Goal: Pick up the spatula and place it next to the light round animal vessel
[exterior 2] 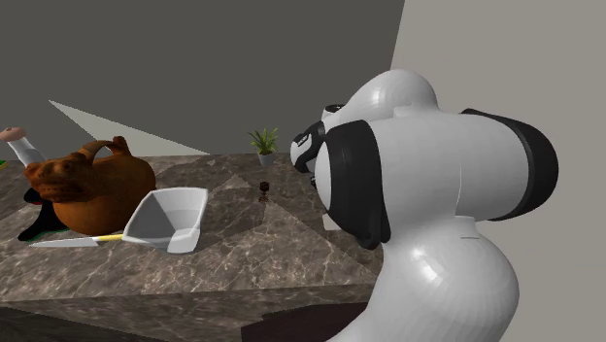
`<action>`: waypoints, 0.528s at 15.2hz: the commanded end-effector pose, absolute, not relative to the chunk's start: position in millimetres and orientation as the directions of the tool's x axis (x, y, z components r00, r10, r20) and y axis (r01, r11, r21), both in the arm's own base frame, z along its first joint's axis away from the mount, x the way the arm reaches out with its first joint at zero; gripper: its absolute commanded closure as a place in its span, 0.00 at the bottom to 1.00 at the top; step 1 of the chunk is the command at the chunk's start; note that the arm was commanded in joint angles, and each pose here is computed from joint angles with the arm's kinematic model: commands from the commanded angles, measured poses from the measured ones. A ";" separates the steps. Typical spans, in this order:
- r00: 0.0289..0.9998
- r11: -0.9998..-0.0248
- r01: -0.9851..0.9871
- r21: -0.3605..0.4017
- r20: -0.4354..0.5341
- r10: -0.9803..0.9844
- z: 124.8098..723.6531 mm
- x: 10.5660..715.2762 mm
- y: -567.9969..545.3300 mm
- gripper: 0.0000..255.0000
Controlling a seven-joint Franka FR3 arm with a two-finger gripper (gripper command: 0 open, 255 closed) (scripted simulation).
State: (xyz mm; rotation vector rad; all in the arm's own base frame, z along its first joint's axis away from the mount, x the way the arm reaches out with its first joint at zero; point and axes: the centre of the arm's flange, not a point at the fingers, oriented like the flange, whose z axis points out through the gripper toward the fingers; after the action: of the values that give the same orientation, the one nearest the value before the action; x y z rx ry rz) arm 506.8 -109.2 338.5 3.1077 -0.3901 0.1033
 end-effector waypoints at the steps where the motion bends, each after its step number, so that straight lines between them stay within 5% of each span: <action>1: 0.967 -0.969 -0.247 0.000 0.066 -0.247 338.5 506.8 -109.2 1.00; 8: 0.967 -0.969 -0.247 0.000 0.066 -0.247 349.1 506.8 -109.2 1.00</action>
State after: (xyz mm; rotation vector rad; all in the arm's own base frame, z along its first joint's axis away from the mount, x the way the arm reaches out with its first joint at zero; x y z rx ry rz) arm 507.5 -108.2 344.9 3.1076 -0.3899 0.1036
